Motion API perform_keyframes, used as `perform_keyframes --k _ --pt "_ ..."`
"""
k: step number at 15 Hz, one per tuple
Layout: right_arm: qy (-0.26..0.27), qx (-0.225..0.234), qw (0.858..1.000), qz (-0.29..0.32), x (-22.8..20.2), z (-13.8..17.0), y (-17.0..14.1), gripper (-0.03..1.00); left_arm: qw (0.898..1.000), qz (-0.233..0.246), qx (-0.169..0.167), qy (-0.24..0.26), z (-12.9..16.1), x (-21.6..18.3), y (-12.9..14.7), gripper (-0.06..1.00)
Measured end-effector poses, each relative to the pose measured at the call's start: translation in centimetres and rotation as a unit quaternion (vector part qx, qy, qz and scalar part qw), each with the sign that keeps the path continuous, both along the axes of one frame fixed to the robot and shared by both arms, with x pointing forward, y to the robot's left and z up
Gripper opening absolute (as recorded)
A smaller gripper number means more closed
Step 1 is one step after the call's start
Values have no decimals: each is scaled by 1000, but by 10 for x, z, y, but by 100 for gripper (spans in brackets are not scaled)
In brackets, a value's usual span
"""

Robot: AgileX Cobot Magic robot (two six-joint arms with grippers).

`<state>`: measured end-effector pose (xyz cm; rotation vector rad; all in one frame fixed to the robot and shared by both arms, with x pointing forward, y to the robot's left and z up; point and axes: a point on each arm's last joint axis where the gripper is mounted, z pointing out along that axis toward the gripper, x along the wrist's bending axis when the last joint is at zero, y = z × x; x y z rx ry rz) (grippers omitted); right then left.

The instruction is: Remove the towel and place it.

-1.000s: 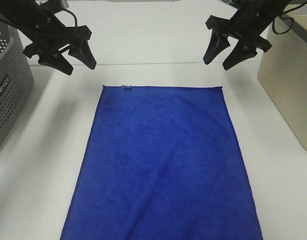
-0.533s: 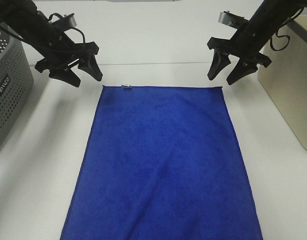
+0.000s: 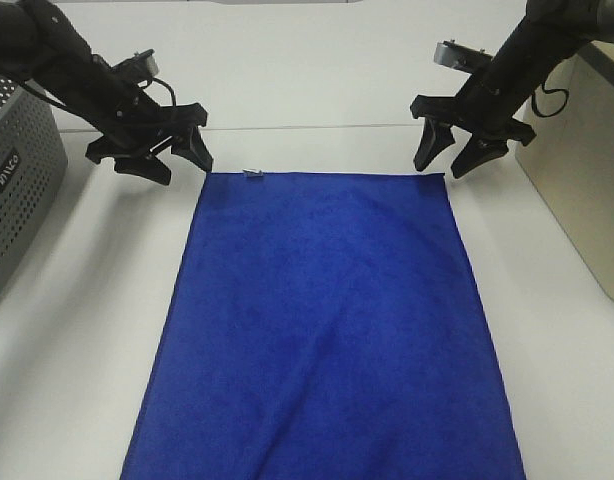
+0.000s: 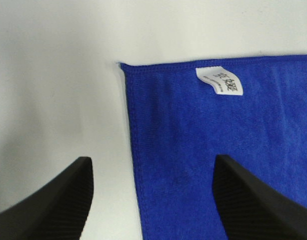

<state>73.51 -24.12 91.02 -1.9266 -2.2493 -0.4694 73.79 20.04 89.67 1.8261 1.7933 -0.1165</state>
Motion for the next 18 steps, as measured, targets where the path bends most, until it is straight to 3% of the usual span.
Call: perform_keyframes --k 8,18 --pt "-19 -29 999 -1 9 -31 -5 61 1000 6 -14 8 -27 12 -3 63" --pt "-33 -41 999 -2 11 -35 -7 60 999 10 -33 5 -33 15 -10 63"
